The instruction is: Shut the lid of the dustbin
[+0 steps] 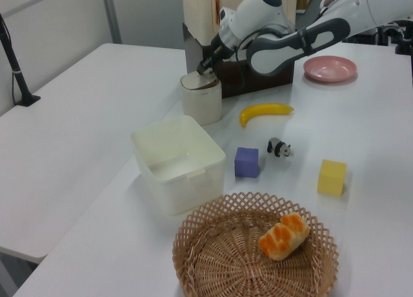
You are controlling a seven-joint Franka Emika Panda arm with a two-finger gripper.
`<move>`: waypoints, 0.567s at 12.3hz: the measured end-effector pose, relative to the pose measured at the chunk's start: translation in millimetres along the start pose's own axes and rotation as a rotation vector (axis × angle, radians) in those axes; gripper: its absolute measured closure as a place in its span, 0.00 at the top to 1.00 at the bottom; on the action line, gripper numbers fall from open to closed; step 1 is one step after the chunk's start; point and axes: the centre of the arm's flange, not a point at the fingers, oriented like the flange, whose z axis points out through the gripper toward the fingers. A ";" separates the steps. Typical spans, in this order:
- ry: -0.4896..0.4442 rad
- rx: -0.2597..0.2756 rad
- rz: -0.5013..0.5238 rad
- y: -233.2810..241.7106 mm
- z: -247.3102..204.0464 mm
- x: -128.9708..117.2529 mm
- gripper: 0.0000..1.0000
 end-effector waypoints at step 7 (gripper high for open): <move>-0.022 -0.004 -0.030 3.4 3.4 -9.1 0.07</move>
